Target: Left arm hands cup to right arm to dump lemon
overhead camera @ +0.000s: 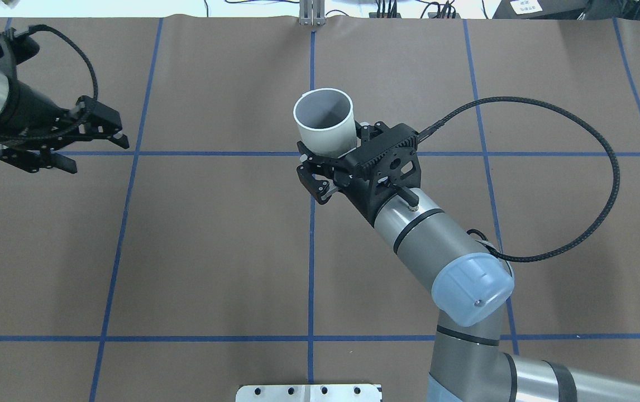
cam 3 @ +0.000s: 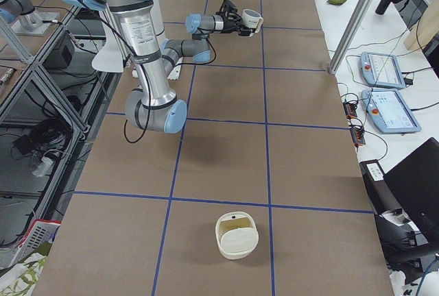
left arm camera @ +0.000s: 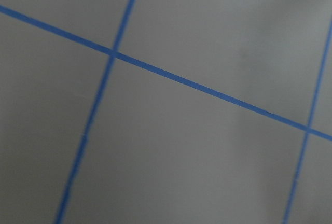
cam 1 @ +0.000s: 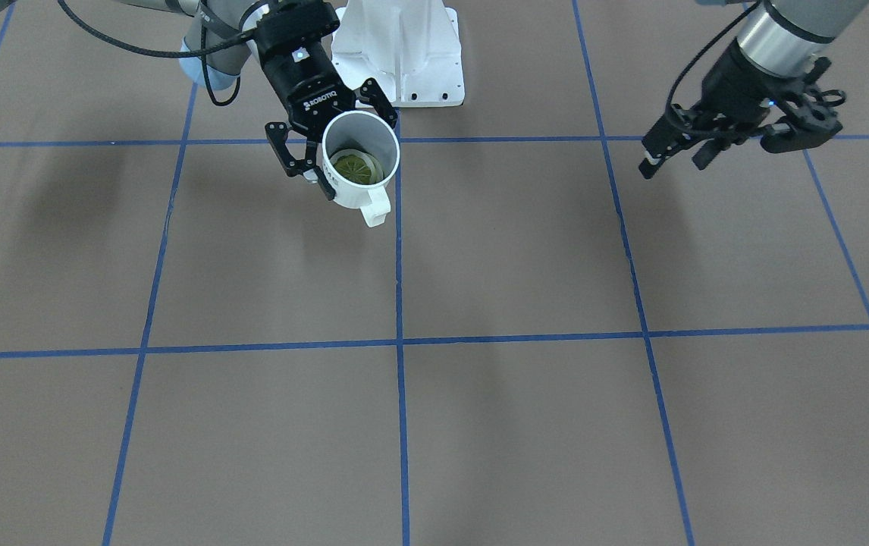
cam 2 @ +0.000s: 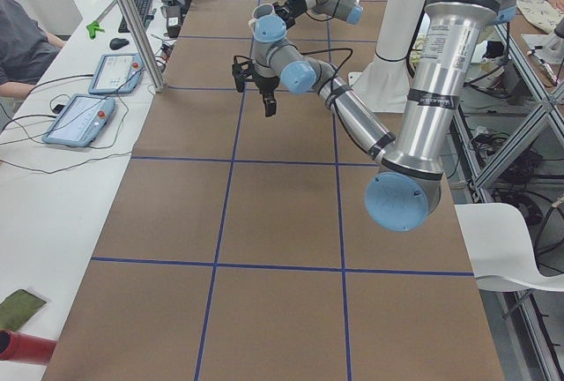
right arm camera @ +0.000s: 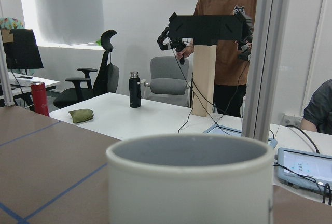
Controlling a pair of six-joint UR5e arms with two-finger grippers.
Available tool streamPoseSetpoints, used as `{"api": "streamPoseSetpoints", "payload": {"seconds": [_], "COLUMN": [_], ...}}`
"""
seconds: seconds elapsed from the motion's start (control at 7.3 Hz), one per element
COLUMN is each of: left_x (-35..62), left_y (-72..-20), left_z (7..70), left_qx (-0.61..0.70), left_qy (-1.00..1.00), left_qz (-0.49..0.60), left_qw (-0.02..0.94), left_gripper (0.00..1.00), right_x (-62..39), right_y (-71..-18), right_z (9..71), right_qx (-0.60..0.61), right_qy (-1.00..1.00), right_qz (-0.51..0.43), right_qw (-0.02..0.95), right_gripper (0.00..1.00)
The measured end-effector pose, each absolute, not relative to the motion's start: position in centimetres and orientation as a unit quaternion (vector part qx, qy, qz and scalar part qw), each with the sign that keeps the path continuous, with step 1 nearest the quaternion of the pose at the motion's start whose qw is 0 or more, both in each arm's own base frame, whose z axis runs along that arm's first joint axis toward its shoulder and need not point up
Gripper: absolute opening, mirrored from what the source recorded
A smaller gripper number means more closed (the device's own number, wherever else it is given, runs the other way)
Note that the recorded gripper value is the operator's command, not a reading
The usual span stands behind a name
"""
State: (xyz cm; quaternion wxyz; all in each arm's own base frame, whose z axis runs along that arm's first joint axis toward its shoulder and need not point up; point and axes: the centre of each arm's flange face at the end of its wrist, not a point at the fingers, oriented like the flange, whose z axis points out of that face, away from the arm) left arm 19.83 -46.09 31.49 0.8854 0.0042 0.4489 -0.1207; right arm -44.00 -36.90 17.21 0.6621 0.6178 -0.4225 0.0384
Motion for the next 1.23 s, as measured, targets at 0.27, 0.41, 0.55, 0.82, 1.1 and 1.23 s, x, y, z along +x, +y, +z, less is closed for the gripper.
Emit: {"api": "streamPoseSetpoints", "payload": {"seconds": [0.27,0.41,0.55,0.82,1.1,1.23], "left_x": [14.8,12.0,9.0,2.4,-3.2,-5.0], "left_y": [-47.5,-48.7,-50.2,-52.2,-52.7,-52.4], "left_z": [37.3,40.5,44.0,50.6,55.8,57.2], "left_qx": [0.036,0.051,0.064,0.081,0.082,0.081], "left_qy": [0.400,0.380,0.361,0.335,0.324,0.323], "left_qz": [-0.047,-0.008,0.032,0.097,0.121,0.119], "left_qw": [0.915,0.924,0.930,0.934,0.935,0.936], "left_gripper": [1.00,1.00,1.00,1.00,1.00,1.00], "right_x": [-39.7,-37.7,-35.9,-32.4,-28.5,-26.3], "right_y": [-37.3,-37.3,-37.1,-36.1,-35.2,-34.6], "right_z": [18.4,19.5,20.7,24.4,30.0,33.0], "right_qx": [0.633,0.637,0.639,0.642,0.645,0.645], "right_qy": [-0.400,-0.389,-0.381,-0.380,-0.370,-0.366], "right_qz": [0.060,0.062,0.063,0.069,0.070,0.070], "right_qw": [0.660,0.663,0.666,0.662,0.665,0.668], "right_gripper": [0.05,0.05,0.00,0.00,0.00,0.00]}}
